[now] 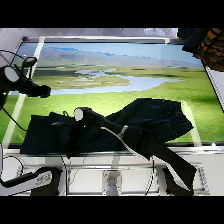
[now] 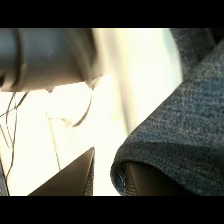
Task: Fold the clothes and pants, and hang the long-sleeved shirts on hangers.
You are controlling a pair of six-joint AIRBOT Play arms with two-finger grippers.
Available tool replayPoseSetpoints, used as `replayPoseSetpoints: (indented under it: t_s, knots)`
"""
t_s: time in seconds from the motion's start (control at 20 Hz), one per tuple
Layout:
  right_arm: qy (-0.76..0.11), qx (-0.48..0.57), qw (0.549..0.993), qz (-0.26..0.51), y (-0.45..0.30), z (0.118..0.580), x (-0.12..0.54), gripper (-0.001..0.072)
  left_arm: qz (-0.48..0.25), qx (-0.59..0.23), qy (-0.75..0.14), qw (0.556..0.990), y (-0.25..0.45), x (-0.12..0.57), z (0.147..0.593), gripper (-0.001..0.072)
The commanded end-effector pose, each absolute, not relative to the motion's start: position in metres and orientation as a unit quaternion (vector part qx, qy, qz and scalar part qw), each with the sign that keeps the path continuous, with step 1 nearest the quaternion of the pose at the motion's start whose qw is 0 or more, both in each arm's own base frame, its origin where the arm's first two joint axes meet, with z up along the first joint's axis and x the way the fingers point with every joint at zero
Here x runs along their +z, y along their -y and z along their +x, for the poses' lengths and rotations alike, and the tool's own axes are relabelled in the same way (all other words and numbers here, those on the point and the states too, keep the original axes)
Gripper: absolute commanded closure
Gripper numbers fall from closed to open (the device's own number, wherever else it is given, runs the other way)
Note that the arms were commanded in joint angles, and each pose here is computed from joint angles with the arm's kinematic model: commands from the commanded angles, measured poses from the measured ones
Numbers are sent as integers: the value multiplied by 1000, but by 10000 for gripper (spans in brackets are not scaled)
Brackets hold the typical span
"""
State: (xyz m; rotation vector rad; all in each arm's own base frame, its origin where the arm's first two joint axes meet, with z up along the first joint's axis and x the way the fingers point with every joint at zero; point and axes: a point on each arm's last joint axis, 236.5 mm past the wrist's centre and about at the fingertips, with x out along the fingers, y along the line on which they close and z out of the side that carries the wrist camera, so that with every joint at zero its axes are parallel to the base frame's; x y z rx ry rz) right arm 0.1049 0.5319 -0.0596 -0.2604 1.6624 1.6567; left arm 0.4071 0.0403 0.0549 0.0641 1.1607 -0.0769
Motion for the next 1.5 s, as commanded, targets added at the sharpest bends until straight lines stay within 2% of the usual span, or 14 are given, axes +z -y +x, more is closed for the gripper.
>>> replayPoseSetpoints:
  t_s: [0.0, 0.05, 0.2, 0.3, 0.5, 0.6, 0.7, 1.0, 1.2, 1.3, 1.35, 1.4, 1.45]
  knots:
    - [-655, 646, 367, -139, -522, 92, -67, 405, 8, 7, -517, 856, -71, 75, 409, 374]
    - [-660, 636, 373, -144, -517, 102, -71, 367, 4, 18, -511, 859, -80, 81, 406, 374]
    - [-675, 614, 386, -134, -500, 134, -69, 367, -9, 46, -498, 866, -104, 94, 398, 374]
    - [-672, 603, 415, -109, -494, 166, -57, 367, -12, 57, -496, 867, -115, 97, 394, 374]
    - [-627, 581, 517, -51, -493, 244, -26, 368, -13, 61, -497, 866, -121, 96, 392, 374]
    - [-605, 551, 574, -31, -495, 285, -29, 368, -14, 61, -496, 866, -120, 96, 392, 374]
    - [-595, 526, 607, -34, -492, 307, -46, 367, -14, 61, -496, 866, -120, 96, 392, 374]
    - [-616, 437, 651, -73, -466, 338, -104, 368, -22, 54, -494, 868, -115, 96, 393, 374]
    - [-617, 437, 652, -53, -477, 334, -107, 373, -21, 53, -494, 867, -115, 96, 394, 374]
    - [-608, 447, 655, -42, -490, 330, -103, 413, -21, 53, -494, 867, -115, 96, 393, 374]
    - [-604, 451, 656, -38, -495, 327, -101, 457, -21, 53, -494, 867, -115, 96, 393, 374]
    - [-600, 461, 652, -40, -501, 321, -98, 583, -21, 53, -494, 867, -115, 96, 393, 374]
    - [-595, 475, 647, -46, -506, 314, -95, 639, -21, 53, -494, 867, -115, 96, 393, 374]
